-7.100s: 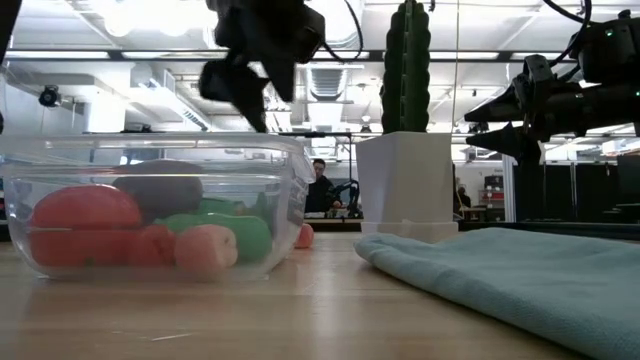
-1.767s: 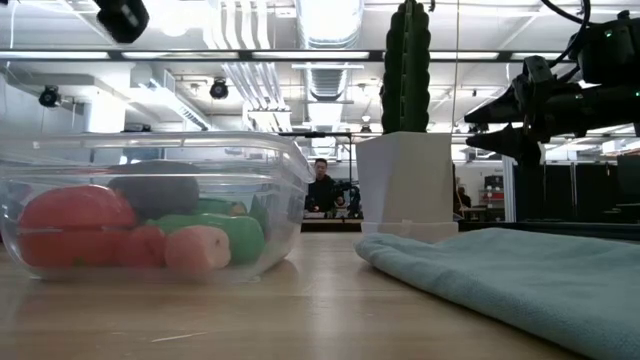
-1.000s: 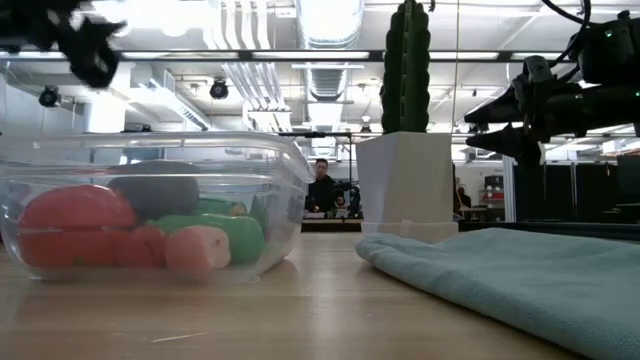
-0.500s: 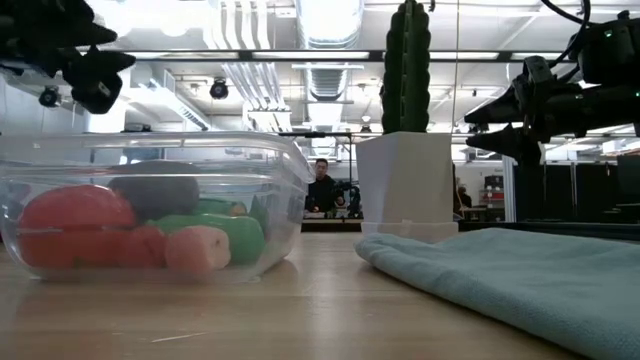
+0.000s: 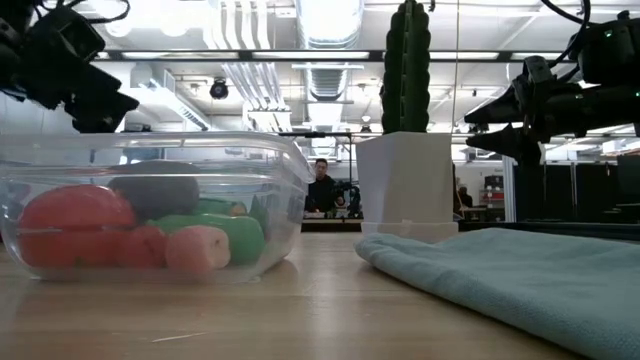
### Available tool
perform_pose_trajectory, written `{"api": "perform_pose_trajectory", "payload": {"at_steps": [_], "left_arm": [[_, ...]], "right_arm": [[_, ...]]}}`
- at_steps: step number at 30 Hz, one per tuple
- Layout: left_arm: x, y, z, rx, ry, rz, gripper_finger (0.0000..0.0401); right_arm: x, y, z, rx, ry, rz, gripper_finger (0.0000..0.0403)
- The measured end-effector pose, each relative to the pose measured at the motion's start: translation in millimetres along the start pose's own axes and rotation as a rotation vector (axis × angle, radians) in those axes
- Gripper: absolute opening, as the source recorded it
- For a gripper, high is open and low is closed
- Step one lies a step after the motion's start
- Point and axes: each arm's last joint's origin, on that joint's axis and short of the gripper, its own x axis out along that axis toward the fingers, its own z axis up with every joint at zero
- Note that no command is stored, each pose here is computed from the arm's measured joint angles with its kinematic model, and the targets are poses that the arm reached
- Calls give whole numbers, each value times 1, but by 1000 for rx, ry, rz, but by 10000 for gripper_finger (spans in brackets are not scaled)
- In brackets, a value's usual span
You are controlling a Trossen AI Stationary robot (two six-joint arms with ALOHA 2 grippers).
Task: Pick and placing Produce into tupperware
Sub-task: Return to Home Position
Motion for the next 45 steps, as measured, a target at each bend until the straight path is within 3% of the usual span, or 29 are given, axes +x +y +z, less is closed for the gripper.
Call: {"api": "perform_pose_trajectory", "payload": {"at_steps": [12,45], "left_arm": [[10,6,-23,15,96,32,140],[14,6,-25,17,108,36,140]], "right_arm": [[0,0,0,0,0,0,233],[0,0,0,0,0,0,233]]}}
